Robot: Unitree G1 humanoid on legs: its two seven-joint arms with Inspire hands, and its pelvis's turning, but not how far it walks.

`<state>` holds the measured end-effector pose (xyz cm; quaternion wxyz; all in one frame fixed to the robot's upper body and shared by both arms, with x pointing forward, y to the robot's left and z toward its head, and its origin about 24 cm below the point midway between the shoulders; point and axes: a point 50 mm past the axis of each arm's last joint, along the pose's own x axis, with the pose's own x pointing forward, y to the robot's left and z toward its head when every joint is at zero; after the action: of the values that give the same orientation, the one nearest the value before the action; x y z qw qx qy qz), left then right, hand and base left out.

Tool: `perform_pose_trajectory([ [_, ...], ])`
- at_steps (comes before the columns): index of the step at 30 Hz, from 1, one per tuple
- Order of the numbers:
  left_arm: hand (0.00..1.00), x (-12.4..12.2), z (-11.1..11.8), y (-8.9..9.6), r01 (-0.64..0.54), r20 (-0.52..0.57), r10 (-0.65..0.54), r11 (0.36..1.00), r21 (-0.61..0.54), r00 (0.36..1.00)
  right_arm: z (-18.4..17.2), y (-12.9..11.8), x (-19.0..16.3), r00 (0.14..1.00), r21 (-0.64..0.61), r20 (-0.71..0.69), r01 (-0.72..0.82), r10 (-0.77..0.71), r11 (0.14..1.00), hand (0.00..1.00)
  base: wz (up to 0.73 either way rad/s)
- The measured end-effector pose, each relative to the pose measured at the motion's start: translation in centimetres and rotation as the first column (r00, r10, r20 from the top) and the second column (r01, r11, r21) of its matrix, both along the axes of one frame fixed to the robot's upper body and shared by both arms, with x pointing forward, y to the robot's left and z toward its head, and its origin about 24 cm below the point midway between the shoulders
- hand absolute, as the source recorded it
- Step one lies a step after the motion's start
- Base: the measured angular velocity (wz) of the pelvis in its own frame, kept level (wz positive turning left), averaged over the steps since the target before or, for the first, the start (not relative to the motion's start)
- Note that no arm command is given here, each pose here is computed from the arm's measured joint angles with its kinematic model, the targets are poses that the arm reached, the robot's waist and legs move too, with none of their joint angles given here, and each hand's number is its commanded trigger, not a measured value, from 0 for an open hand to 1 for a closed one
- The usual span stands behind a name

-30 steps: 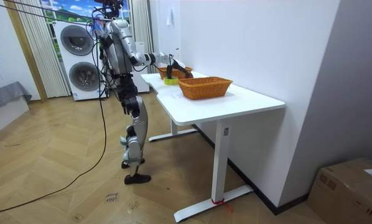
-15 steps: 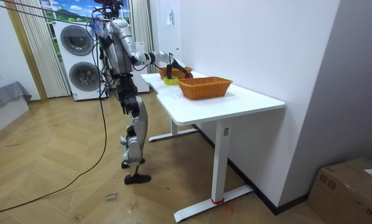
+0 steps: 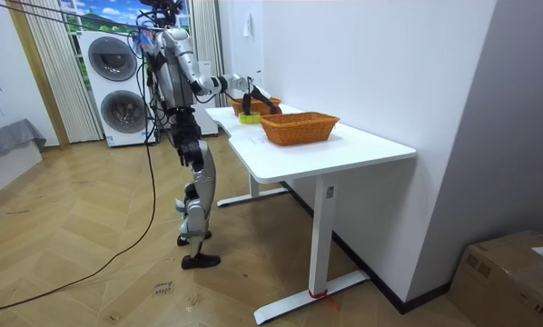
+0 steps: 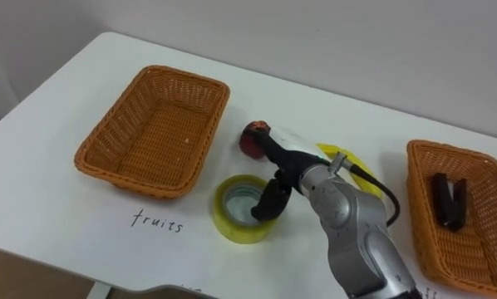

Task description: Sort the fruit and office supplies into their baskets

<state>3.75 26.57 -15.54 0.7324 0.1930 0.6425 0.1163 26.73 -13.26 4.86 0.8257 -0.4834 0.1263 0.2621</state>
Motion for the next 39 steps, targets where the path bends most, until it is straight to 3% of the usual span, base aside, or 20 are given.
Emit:
perform_pose_trajectory([
  [17, 0.0, -0.5, 0.0, 0.5, -0.004, -0.027, 0.004, 1.0, 0.009, 1.0, 0.0, 0.5, -0.1, 0.999, -0.002, -0.022, -0.039, 0.039, 0.999, 0.0, -0.03],
  [18, 0.0, -0.5, 0.0, 0.5, -0.004, -0.027, 0.004, 1.0, 0.01, 1.0, 0.0, 0.6, -0.2, 0.999, -0.003, -0.022, -0.041, 0.04, 0.999, 0.21, 0.0],
  [19, 0.0, -0.5, 0.0, 0.5, -0.004, -0.027, 0.004, 1.0, 0.01, 1.0, -0.1, 0.6, -0.2, 0.999, -0.003, -0.023, -0.043, 0.043, 0.999, 0.53, 0.0],
  [20, 0.0, -0.5, 0.0, 0.5, -0.004, -0.027, 0.004, 1.0, 0.01, 1.0, -0.1, 0.6, -0.2, 0.999, -0.003, -0.023, -0.043, 0.043, 0.999, 0.63, 0.0],
  [21, 0.0, -0.5, 0.0, 0.5, -0.004, -0.027, 0.004, 1.0, 0.01, 1.0, -0.1, 0.6, -0.2, 0.999, -0.003, -0.023, -0.044, 0.044, 0.999, 1.0, 0.0],
  [27, 0.0, -0.5, 0.0, 0.5, -0.005, -0.03, 0.005, 1.0, 0.011, 1.0, 0.1, 0.8, -0.1, 0.998, 0.0, -0.029, -0.058, 0.058, 0.998, 1.0, 0.0],
  [33, 0.0, -0.1, 0.0, 0.6, -0.004, -0.031, 0.004, 1.0, 0.012, 1.0, -1.8, 0.7, -0.2, 0.98, -0.02, -0.189, -0.066, 0.061, 0.998, 1.0, 0.0],
  [39, 0.0, -0.4, -0.1, 0.7, -0.008, -0.045, 0.008, 1.0, 0.011, 0.999, -1.3, 0.9, 0.3, 0.981, -0.044, -0.18, -0.085, 0.076, 0.995, 1.0, 0.0],
])
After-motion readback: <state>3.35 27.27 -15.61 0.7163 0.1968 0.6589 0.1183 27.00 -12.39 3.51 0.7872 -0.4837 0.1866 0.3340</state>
